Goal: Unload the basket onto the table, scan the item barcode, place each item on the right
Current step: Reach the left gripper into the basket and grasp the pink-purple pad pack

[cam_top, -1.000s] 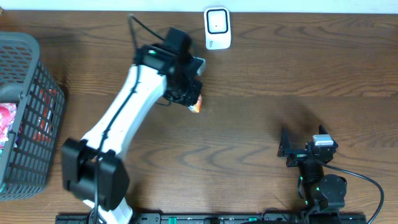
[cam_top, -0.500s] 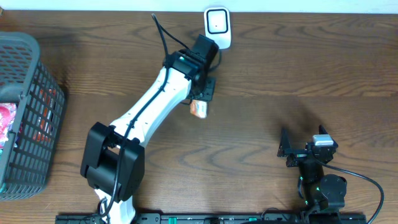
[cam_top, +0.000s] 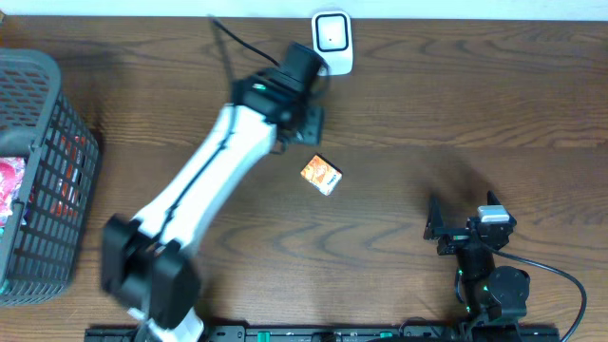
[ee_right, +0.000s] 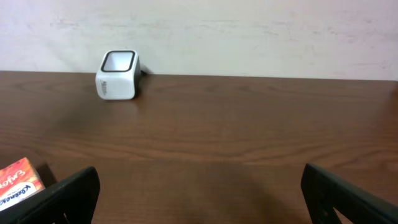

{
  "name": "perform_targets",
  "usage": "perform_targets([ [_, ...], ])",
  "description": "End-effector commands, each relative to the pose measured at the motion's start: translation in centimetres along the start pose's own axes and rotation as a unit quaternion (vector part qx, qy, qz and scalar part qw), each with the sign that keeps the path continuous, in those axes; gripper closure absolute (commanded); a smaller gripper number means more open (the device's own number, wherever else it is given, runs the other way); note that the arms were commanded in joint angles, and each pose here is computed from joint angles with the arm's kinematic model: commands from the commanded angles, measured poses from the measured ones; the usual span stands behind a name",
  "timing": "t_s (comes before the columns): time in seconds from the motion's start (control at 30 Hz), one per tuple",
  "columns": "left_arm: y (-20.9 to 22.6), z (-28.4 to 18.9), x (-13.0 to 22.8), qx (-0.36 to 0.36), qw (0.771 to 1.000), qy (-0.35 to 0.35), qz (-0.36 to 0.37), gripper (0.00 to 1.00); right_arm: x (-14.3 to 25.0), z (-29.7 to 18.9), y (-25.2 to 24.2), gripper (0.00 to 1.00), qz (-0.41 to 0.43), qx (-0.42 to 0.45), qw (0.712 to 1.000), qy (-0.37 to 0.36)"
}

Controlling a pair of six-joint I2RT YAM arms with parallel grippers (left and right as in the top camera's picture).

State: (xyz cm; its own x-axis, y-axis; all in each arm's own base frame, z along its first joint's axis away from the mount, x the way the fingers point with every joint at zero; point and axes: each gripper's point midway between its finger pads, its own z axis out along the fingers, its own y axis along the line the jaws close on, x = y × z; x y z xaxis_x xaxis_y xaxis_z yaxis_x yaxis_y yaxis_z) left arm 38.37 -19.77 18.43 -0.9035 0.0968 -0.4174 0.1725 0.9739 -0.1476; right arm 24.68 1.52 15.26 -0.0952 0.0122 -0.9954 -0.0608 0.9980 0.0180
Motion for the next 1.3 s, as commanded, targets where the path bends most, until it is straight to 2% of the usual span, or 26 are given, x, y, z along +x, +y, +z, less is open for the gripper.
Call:
perform_targets([
  [0.0,4.9,-10.7,-4.9,-0.019,0.988,-0.148,-0.051,0.35,0.1,0.0,0.2,0.01,0.005,-0.004,1.000,0.001],
  [0.03,7.3,-13.0,-5.3,-0.038,0.981,-0.177,-0.074,0.35,0.1,0.0,0.2,0.01,0.005,-0.004,1.000,0.001],
  [0.17,17.5,-21.4,-4.7,-0.129,0.936,-0.273,-0.179,0.04,0.1,0.0,0.2,0.01,0.005,-0.004,1.000,0.001],
  [0.2,20.0,-23.3,-3.9,-0.153,0.922,-0.291,-0.207,0.01,0.1,0.0,0.2,0.01,0.005,-0.004,1.000,0.001],
  [0.3,26.7,-27.6,-0.7,-0.222,0.876,-0.319,-0.285,0.02,0.1,0.0,0.2,0.01,0.005,-0.004,1.000,0.001],
  [0.4,32.3,-30.1,3.3,-0.281,0.829,-0.317,-0.365,0.02,0.1,0.0,0.2,0.01,0.005,-0.004,1.000,0.001],
  [0.53,37.2,-30.1,7.1,-0.309,0.767,-0.307,-0.472,0.02,0.1,0.0,0.2,0.01,0.005,-0.004,1.000,0.001],
  [0.63,39.9,-27.9,8.6,-0.296,0.724,-0.289,-0.553,0.02,0.1,0.0,0.2,0.01,0.005,-0.004,1.000,0.001],
  [0.7,41.4,-26.0,8.5,-0.296,0.722,-0.270,-0.564,0.02,0.1,0.0,0.2,0.01,0.005,-0.004,1.000,0.001],
  [0.77,43.0,-24.0,8.2,-0.298,0.731,-0.250,-0.560,0.02,0.1,0.0,0.2,0.01,0.005,-0.004,1.000,0.001],
  [0.83,44.4,-21.5,8.4,-0.303,0.749,-0.213,-0.549,0.02,0.1,0.0,0.2,0.01,0.005,-0.004,1.000,0.001],
  [0.93,46.1,-18.2,9.3,-0.319,0.792,-0.145,-0.500,0.02,0.1,0.0,0.2,0.01,0.005,-0.004,1.000,0.001],
  [1.0,47.1,-16.5,10.0,-0.332,0.811,-0.105,-0.470,0.02,0.1,0.0,0.2,0.01,0.005,-0.004,1.000,0.001],
  [1.13,49.6,-14.3,11.9,-0.379,0.821,-0.037,-0.425,0.02,0.1,0.0,0.2,0.01,0.005,-0.004,1.000,0.001],
  [1.27,50.6,-11.6,12.8,-0.375,0.847,0.018,-0.376,0.02,0.1,0.0,0.2,0.01,0.005,-0.004,1.000,0.001],
])
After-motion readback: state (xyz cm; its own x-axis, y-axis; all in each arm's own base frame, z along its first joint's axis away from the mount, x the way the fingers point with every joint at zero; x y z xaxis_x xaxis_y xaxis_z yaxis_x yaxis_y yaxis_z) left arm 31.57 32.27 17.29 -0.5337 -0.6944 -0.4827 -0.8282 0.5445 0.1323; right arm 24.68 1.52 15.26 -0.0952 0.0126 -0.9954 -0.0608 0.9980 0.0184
